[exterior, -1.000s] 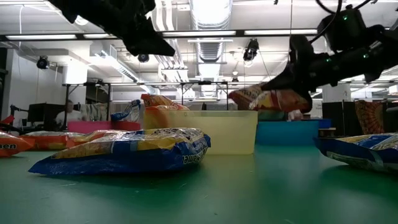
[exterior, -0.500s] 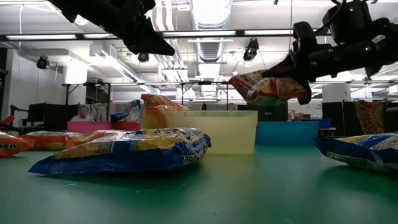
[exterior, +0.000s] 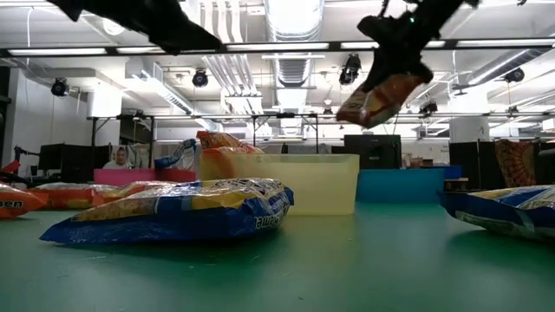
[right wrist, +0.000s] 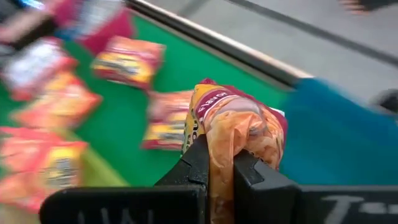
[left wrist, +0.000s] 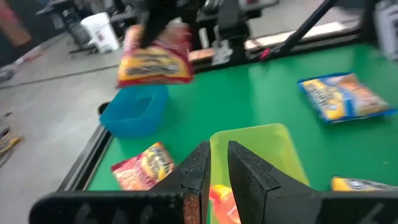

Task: Sort Maruchan noodles
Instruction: Put the red noodle pack into the blue bin

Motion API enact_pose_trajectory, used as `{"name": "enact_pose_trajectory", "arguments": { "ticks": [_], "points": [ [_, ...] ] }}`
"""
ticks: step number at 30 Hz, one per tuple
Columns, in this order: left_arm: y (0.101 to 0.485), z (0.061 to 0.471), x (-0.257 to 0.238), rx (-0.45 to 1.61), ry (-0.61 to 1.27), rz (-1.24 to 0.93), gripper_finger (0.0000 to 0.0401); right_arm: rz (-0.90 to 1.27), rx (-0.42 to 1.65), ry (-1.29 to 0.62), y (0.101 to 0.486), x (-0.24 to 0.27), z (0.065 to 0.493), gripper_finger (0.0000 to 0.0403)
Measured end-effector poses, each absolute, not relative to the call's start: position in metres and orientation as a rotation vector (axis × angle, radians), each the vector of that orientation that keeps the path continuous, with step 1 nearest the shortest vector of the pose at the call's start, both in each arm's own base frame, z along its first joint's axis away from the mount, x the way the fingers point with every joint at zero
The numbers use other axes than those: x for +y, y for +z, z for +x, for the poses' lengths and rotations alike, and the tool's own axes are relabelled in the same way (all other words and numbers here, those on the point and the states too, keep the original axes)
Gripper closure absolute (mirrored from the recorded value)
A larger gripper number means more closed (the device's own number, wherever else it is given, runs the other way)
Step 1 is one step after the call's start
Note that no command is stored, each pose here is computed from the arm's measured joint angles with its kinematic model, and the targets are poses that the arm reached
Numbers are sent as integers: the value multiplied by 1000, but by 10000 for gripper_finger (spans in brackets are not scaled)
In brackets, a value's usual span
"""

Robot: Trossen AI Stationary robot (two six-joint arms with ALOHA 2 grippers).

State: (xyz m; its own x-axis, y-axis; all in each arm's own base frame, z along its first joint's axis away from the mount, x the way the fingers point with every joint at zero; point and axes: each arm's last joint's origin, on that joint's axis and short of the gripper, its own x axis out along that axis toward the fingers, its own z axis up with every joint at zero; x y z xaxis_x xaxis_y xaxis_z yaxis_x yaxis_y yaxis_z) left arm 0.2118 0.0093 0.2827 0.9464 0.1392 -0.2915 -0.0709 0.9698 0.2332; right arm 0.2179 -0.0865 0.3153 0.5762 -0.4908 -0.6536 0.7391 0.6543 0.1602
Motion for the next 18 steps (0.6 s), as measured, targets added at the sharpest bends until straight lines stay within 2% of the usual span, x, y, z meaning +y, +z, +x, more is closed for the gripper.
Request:
{"name": "enact_pose_trajectory", "arguments": {
  "ticks": [4,9,18],
  "points": [
    [284,198,9,257,115,211,362,402,808,-941,335,-109,214,390],
    [283,185,9,221,119,209,362,417,1056,-1144,332,-149,209,391],
    [276,176,8,217,118,219,362,525,1269,-1187,300,-212,203,391]
  ]
}}
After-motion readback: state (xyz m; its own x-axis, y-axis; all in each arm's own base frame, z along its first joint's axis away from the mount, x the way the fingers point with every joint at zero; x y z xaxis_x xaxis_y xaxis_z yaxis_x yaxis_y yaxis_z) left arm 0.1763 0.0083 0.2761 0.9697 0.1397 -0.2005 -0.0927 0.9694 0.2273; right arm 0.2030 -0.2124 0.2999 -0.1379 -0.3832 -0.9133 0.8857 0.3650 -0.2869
